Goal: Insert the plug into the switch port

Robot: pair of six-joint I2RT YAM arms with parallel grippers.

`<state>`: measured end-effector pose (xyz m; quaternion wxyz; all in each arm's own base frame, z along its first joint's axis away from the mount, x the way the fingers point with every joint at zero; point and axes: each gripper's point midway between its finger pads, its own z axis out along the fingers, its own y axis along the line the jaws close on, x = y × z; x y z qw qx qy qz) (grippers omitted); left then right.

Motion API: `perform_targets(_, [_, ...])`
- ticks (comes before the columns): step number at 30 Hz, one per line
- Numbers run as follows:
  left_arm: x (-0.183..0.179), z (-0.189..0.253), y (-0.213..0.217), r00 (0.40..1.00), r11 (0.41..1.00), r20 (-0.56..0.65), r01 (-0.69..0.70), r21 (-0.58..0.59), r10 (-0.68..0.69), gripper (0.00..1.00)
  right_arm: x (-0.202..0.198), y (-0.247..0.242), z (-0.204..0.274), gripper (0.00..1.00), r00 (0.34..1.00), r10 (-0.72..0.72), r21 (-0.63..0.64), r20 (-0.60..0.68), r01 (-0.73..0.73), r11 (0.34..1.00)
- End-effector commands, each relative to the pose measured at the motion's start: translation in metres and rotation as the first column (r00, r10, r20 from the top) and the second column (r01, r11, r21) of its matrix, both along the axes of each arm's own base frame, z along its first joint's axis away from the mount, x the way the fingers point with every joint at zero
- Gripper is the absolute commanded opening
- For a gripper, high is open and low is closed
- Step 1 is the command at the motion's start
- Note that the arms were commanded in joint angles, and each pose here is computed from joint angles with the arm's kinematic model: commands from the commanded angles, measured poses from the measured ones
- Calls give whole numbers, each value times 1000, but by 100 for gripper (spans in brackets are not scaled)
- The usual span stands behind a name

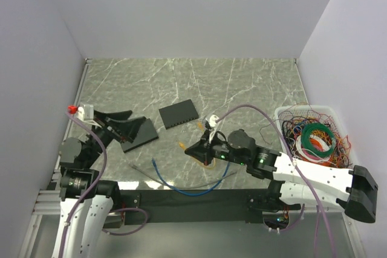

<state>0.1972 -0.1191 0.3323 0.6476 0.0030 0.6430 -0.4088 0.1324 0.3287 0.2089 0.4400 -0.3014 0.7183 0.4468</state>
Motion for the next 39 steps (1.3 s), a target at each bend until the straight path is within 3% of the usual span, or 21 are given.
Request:
perform_targets(1, [-34, 14, -32, 961, 962, 100, 265, -65, -258, 94, -26, 3, 24, 0, 992, 127, 131, 27, -129, 983])
perform_targets(7, [-41, -1, -48, 913, 907, 52, 408, -106, -405, 97, -42, 5, 36, 0, 977, 206, 212, 46, -211, 954])
perform_targets(11, [-19, -17, -51, 922, 921, -82, 366, -133, -378, 95, -50, 8, 45, 0, 965, 254, 258, 67, -263, 930])
perform_targets(12, [-3, -30, -46, 933, 943, -170, 294, -154, -318, 95, -51, 8, 46, 0, 964, 255, 262, 69, -264, 928])
perform_targets(17, [9, -26, -47, 950, 971, -212, 210, -112, -230, 98, -46, 13, 51, 0, 965, 247, 262, 84, -261, 929])
perform_targets(20, [9, -25, -52, 951, 978, -231, 194, -71, -206, 95, -23, 13, 41, 0, 989, 132, 196, 61, -141, 970])
perform_targets(22, [9, -28, -58, 947, 981, -256, 189, -49, -195, 91, 15, 5, 41, 0, 995, -86, 152, 60, 76, 985])
perform_targets(26, [11, -40, -76, 931, 979, -308, 201, -22, -198, 84, 61, -18, 24, 0, 921, -371, 7, 119, 373, 928])
perform_targets(32, [12, -77, -117, 891, 972, -414, 228, 55, -185, 74, 73, -22, 30, 0, 850, -471, -62, 234, 497, 865])
perform_targets(36, [6, -68, -141, 895, 960, -354, 280, -22, -269, 73, 69, -17, 31, 0, 857, -458, -69, 237, 485, 872])
perform_targets(39, [9, -67, -141, 904, 969, -352, 245, -33, -241, 73, 65, -18, 29, 0, 866, -450, -61, 220, 472, 879])
